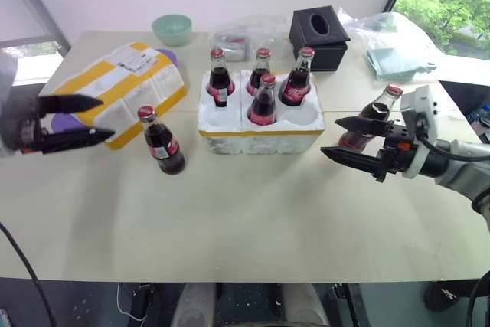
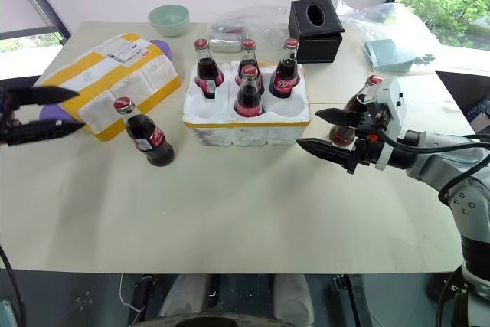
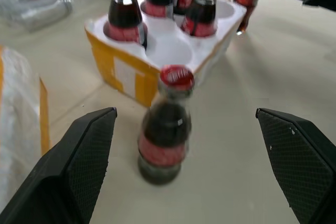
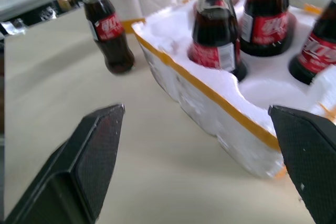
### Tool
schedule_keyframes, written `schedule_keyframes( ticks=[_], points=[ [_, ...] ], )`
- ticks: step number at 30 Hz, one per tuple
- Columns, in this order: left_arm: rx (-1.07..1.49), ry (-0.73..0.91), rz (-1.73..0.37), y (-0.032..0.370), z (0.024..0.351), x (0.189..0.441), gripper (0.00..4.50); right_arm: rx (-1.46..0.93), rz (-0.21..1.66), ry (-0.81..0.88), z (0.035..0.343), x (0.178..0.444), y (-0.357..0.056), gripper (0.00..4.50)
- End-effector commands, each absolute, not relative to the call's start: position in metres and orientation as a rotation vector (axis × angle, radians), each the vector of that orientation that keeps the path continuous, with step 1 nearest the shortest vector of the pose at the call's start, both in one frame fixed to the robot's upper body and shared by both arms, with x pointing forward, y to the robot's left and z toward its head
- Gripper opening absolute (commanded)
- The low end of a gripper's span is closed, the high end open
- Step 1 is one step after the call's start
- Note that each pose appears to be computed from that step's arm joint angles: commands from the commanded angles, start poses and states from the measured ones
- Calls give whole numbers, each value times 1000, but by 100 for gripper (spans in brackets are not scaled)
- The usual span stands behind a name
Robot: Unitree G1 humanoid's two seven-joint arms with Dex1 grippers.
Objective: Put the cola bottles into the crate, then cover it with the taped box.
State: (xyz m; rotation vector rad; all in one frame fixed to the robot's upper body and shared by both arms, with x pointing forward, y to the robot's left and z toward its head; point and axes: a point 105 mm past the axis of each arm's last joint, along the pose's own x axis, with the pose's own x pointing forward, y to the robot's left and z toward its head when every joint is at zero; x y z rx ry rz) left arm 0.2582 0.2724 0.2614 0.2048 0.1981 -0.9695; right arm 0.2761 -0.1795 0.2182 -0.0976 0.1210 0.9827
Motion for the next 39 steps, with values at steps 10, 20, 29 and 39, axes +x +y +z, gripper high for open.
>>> schedule_keyframes(
  ticks=[10,20,29,39],
  points=[
    [327,137,-920,249,217,261,444,-103,989,94,225,275,-180,450],
    [336,122,-882,236,198,286,444,-102,977,83,229,276,-181,450],
    [290,143,-875,218,175,305,444,-94,964,71,232,274,-181,450],
    [258,164,-836,215,168,318,444,-94,970,72,233,271,-181,450]
  ],
)
